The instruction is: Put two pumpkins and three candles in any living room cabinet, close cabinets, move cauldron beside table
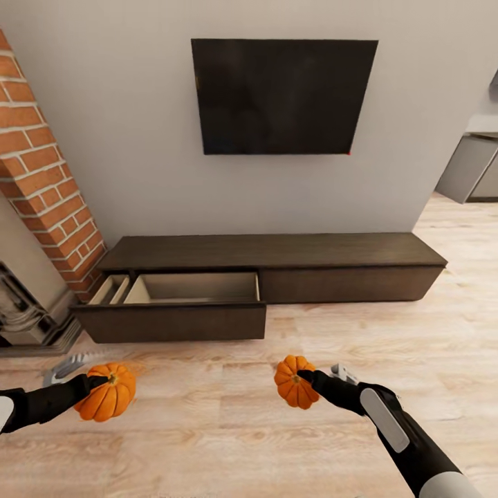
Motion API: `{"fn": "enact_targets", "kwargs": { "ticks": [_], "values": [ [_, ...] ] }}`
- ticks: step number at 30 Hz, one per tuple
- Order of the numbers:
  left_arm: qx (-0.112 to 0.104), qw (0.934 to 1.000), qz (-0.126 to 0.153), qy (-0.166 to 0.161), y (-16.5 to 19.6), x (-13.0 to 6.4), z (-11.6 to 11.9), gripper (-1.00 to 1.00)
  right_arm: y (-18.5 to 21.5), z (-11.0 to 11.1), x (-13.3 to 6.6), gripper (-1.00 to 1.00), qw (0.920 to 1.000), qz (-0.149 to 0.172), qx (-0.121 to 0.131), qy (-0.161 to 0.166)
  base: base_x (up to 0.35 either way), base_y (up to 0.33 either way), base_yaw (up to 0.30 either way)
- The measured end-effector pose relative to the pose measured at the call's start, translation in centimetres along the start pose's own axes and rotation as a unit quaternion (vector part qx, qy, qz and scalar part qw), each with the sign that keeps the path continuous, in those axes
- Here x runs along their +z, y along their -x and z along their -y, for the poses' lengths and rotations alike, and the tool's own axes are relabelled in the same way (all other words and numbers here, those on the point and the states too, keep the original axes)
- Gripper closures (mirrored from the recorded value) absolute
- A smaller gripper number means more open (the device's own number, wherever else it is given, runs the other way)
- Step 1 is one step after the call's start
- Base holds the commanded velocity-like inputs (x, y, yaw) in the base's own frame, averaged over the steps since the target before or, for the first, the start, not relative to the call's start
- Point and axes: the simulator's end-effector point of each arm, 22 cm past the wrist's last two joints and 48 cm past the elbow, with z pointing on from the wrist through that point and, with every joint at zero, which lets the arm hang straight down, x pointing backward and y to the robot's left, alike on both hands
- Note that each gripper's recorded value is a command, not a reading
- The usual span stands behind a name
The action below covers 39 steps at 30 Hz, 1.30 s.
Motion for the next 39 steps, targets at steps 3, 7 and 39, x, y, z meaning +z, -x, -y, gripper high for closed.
{"fn": "enact_targets", "kwargs": {
  "ticks": [3, 7, 39],
  "values": [
    [0.006, 0.9999, 0.006, 0.011, 1.3, -1.0, -0.9, 1.0, -0.4, 1.3, -0.4, 1.0, 0.999, -0.012, -0.006, -0.042, 0.0, 0.0, 0.262],
    [0.011, 0.9982, 0.007, 0.058, 1.8, -1.9, -2.8, 1.0, -1.4, 3.2, -1.0, 1.0, 0.9933, -0.031, -0.017, -0.11, 0.0, 0.0, 0.262],
    [0.104, 0.9827, -0.055, 0.143, -5.9, 0.2, 4.8, 1.0, -5.0, 1.5, -2.0, 1.0, 0.957, -0.054, -0.121, -0.258, 0.066, 0.066, 0.113]
  ]
}}
